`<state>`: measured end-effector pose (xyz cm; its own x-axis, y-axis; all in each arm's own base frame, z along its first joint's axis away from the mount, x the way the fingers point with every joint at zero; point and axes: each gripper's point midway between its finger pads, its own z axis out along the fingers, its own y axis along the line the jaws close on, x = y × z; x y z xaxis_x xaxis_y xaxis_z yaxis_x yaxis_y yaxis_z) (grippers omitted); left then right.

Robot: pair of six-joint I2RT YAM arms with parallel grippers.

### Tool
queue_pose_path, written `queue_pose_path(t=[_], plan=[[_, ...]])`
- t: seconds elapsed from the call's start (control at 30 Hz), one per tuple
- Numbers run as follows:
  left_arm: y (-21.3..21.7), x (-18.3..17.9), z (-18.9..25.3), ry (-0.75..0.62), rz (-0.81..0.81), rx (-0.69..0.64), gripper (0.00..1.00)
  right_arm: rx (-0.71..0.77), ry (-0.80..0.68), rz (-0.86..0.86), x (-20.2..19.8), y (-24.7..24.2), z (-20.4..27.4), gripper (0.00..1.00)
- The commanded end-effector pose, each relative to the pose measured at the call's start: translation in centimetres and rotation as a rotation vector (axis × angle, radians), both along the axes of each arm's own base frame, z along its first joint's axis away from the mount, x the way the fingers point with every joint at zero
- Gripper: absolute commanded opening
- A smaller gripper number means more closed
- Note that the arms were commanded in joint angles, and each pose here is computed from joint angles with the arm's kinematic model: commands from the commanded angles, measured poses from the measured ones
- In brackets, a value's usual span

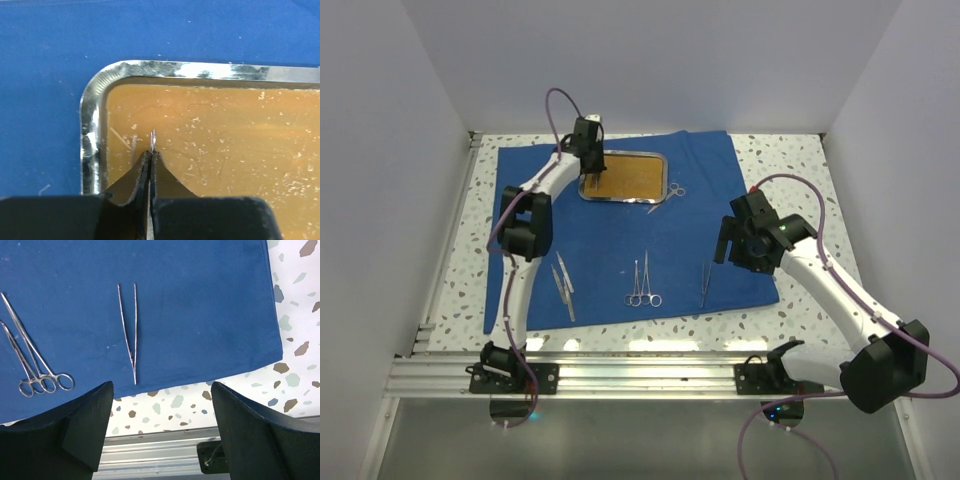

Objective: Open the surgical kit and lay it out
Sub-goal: Pick up the medical item from the container, then place the medical item in the surgical kit.

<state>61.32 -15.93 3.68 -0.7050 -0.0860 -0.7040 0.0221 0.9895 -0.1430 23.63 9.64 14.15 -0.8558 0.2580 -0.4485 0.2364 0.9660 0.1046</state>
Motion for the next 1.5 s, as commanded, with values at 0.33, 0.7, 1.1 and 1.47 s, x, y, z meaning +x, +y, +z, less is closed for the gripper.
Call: queue_pose_path(t=[0.33, 0.7, 1.1, 1.47], plan=[[-1.8, 0.4, 6.7, -0.102, 0.021, -0.032, 0.00, 0.018, -0.053, 0.018, -0.2, 0.0, 1.0, 0.82], [-4.7, -3.4, 15.9, -0.188, 0.014, -0.119, 0.00, 0.038, -0.100, 0.056, -0.2, 0.2, 1.7, 0.83], [-13.8, -14.4, 15.7, -0.052, -0.092, -0.234, 0.00, 0.053, -0.147, 0.106, -2.5, -0.7, 1.5, 0.83], [-26.2, -30.1, 11.5, 0.076, -0.220, -0.232, 0.00, -0.037, -0.362, -0.006, -2.6, -4.5, 9.8, 0.83]])
